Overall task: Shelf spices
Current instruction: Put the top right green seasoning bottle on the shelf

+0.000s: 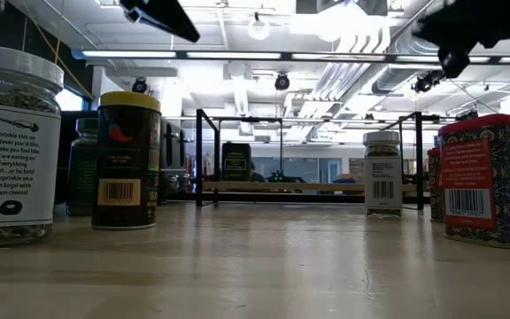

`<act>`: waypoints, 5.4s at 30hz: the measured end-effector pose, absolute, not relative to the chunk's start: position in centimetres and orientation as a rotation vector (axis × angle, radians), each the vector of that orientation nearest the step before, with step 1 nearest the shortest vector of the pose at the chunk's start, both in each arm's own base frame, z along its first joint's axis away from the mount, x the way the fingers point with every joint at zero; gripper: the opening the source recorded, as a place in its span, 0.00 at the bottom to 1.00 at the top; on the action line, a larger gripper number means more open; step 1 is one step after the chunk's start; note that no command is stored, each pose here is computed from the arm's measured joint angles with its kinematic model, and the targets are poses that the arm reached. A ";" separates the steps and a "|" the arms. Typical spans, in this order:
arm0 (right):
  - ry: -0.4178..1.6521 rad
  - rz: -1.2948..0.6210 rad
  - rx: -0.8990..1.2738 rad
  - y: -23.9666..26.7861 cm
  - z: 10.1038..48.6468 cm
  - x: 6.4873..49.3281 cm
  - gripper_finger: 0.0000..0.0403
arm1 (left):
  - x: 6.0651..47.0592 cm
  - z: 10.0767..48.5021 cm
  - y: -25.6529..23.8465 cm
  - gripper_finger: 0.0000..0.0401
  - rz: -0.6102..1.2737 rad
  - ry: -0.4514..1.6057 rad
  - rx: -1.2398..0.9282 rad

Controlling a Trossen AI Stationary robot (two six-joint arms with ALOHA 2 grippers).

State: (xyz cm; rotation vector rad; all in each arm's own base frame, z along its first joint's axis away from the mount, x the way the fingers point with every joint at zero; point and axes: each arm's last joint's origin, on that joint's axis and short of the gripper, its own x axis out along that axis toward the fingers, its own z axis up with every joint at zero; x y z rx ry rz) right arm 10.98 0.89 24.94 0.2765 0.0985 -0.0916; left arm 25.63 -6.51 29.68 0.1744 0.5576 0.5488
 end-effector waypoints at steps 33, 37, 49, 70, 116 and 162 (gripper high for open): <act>1.490 -0.272 0.337 -1.5 22.4 20.4 0.85 | 24.8 29.0 -6.9 0.00 0.626 0.601 0.230; 1.491 -0.275 0.335 -1.5 21.5 20.2 0.75 | 24.8 29.0 -6.9 0.00 0.626 0.601 0.231; 1.442 -0.289 0.253 -1.8 26.1 21.1 0.46 | 24.7 29.0 -7.0 0.00 0.619 0.604 0.237; 1.301 -0.407 0.354 -13.5 34.1 30.0 0.46 | 24.2 29.1 -8.6 0.00 0.602 0.566 0.270; 1.048 -0.776 0.919 -28.1 26.0 38.4 0.65 | 24.1 29.3 -8.4 0.00 0.679 0.527 0.286; 0.843 -0.963 0.247 -21.1 23.3 28.1 0.68 | 23.8 29.1 -8.2 0.00 0.709 0.540 0.310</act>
